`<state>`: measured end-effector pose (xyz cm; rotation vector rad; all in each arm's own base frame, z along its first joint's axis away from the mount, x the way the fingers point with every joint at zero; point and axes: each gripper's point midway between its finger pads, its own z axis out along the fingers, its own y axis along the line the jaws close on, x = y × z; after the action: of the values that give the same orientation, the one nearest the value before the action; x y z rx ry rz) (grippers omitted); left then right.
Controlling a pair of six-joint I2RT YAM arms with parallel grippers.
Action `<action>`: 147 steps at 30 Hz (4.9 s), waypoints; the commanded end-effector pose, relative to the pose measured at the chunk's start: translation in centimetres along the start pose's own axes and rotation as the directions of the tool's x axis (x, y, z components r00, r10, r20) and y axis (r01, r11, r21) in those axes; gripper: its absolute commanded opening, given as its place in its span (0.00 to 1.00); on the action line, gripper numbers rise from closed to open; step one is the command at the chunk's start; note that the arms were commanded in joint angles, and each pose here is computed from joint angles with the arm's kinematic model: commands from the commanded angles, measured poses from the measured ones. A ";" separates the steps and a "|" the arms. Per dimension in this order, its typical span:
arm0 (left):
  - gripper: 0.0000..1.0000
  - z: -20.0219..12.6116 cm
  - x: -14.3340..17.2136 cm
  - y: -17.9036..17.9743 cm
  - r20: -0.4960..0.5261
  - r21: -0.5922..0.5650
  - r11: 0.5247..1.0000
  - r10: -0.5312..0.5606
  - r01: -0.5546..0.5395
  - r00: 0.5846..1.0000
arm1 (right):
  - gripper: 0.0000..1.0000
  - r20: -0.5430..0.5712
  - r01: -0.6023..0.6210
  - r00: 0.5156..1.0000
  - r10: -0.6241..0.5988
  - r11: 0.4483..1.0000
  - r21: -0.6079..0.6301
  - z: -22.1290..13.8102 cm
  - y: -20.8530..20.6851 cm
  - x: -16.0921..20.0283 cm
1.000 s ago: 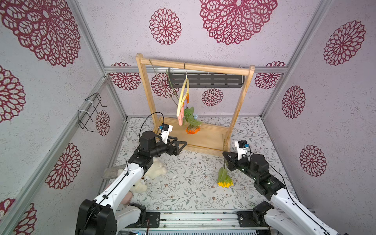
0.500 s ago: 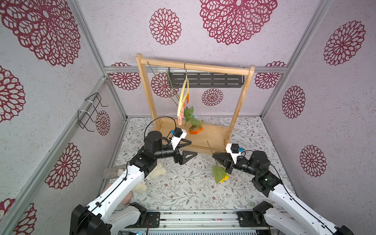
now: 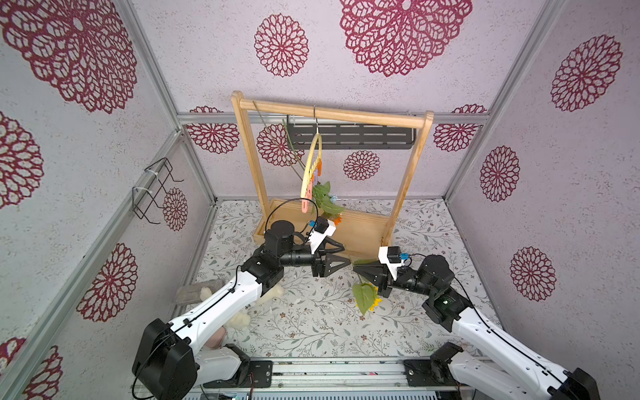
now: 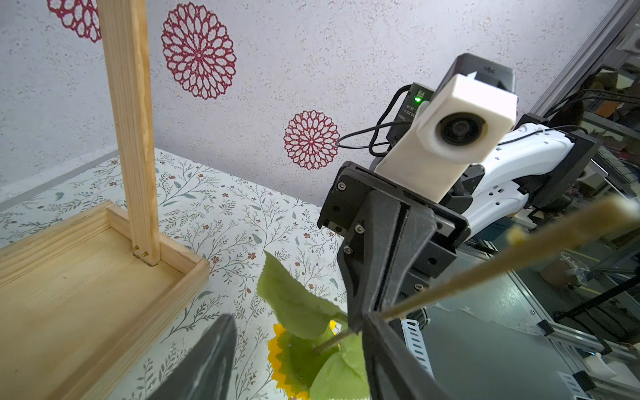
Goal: Dry the flowers on a clothes hanger
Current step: Pick up the flower at the center of the board, then open the clamp at the hanger.
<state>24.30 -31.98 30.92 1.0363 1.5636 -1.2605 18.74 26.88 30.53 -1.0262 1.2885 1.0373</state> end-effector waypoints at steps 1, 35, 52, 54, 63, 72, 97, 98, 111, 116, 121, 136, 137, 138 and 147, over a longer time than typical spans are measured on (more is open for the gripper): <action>0.59 0.4 -1.8 -1.1 0.038 0.048 0.997 0.055 -0.057 0.998 | 0.00 0.060 0.041 0.997 -0.041 0.999 -0.006 0.0 0.3 -2.3; 0.48 0.5 -1.5 -3.6 0.017 0.147 0.971 0.190 -0.190 0.982 | 0.00 0.074 0.037 0.996 -0.040 0.998 0.042 -0.2 -0.4 -2.3; 0.24 0.9 -1.4 -4.0 -0.006 0.169 0.966 0.201 -0.198 0.979 | 0.00 0.060 0.017 0.998 -0.020 0.999 0.048 0.2 -0.9 -1.6; 0.20 1.0 -1.4 -3.9 -0.010 0.169 0.966 0.202 -0.198 0.979 | 0.00 0.067 0.022 0.997 -0.025 0.998 0.052 0.2 -0.9 -1.8; 0.00 1.1 -1.0 -3.5 -0.030 0.149 0.969 0.204 -0.197 0.979 | 0.01 0.080 0.019 0.997 -0.023 0.998 0.053 0.0 -0.8 -2.2; 0.00 -0.4 0.3 -2.7 -0.145 0.052 0.973 0.232 -0.226 0.962 | 0.49 0.005 0.061 0.998 -0.061 0.998 -0.031 0.2 0.5 -1.4; 0.00 -15.7 1.5 6.1 0.018 -0.600 0.793 -0.125 0.111 0.992 | 0.66 0.089 -0.244 0.967 0.241 0.970 0.024 4.4 -9.0 -5.0; 0.00 -16.4 1.2 6.8 0.035 -0.631 0.766 -0.130 0.123 0.991 | 0.65 0.080 -0.248 0.966 0.245 0.968 0.026 4.7 -9.2 -4.8; 0.00 -17.9 -5.4 9.1 0.189 -0.584 0.775 -0.161 0.243 0.969 | 0.65 0.008 -0.246 0.969 0.246 0.969 -0.003 8.2 -12.0 -6.3; 0.00 -18.6 -8.3 9.8 0.260 -0.581 0.772 -0.126 0.259 0.957 | 0.65 -0.002 -0.252 0.968 0.252 0.968 0.020 9.5 -13.7 -6.3; 0.00 -17.5 -10.1 9.0 0.237 -0.489 0.840 -0.131 0.235 0.963 | 0.64 -0.011 -0.247 0.969 0.247 0.968 -0.040 11.0 -13.8 -7.6; 0.00 -16.7 -10.7 9.0 0.178 -0.443 0.877 -0.119 0.187 0.977 | 0.71 -0.019 -0.154 0.988 0.153 0.974 -0.168 13.8 -10.9 -10.1; 0.00 -16.6 -10.7 9.0 0.176 -0.436 0.879 -0.125 0.192 0.976 | 0.71 -0.014 -0.147 0.989 0.147 0.975 -0.166 13.7 -10.9 -10.2; 0.00 -16.6 -10.7 9.0 0.176 -0.432 0.881 -0.129 0.195 0.976 | 0.72 -0.013 -0.145 0.989 0.145 0.976 -0.165 13.6 -10.9 -10.2; 0.00 -16.2 -10.6 9.0 0.185 -0.396 0.884 -0.186 0.247 0.965 | 0.73 0.004 -0.189 0.981 0.192 0.970 -0.150 13.8 -10.4 -10.8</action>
<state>34.24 -15.66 40.04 0.4995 1.7735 -1.0260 32.95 37.84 39.40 -1.0212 1.3943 1.3014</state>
